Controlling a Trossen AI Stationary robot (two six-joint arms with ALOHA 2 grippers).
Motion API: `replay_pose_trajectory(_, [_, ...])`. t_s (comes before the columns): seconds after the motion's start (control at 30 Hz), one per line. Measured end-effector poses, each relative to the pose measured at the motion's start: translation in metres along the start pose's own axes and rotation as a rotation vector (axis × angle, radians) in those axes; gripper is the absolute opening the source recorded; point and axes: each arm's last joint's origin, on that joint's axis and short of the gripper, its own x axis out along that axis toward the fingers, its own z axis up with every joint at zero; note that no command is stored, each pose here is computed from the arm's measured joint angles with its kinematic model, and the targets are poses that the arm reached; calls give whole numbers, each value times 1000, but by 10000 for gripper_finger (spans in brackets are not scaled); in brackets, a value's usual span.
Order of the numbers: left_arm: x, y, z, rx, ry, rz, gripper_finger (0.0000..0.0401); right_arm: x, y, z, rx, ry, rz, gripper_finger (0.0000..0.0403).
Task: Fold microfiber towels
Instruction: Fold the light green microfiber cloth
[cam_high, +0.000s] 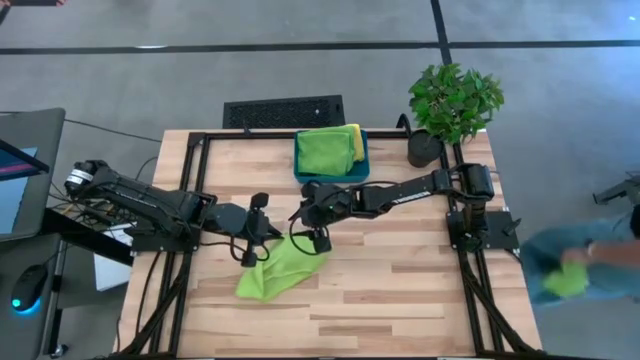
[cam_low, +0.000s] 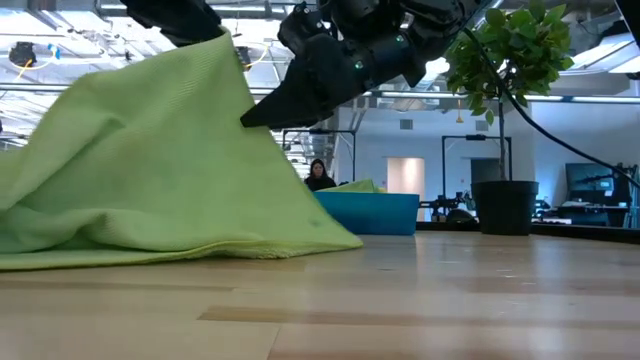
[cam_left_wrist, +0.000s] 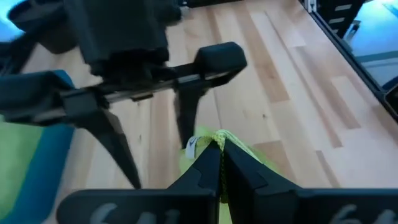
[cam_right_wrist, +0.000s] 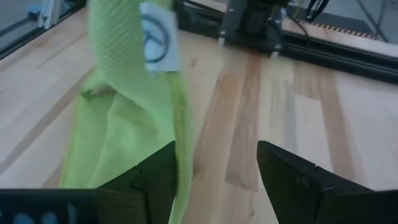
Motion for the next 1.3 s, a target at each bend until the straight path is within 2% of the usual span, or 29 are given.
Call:
replay_pose_trajectory(0.1, [0,1,0,16,-3,29,0,0,2,-3,8,28,33,240])
replay_pose_trajectory(0.27, [0,2,0,27,-5,71,0,-1,8,-15,35,156,80,240])
replay_pose_trajectory(0.47, [-1,2,2,54,-5,76,0,-5,16,-29,135,310,150,240])
replay_pose_trajectory(0.73, [-17,5,29,98,-44,80,0,0,24,-47,224,436,191,240])
replay_pose_trajectory(0.93, [-27,6,40,108,-8,80,0,5,29,-64,270,543,207,237])
replay_pose_trajectory(1.1, [-31,7,39,91,40,97,0,4,32,-65,268,567,215,215])
replay_pose_trajectory(1.3, [-31,8,33,59,99,100,0,0,31,-61,262,560,216,159])
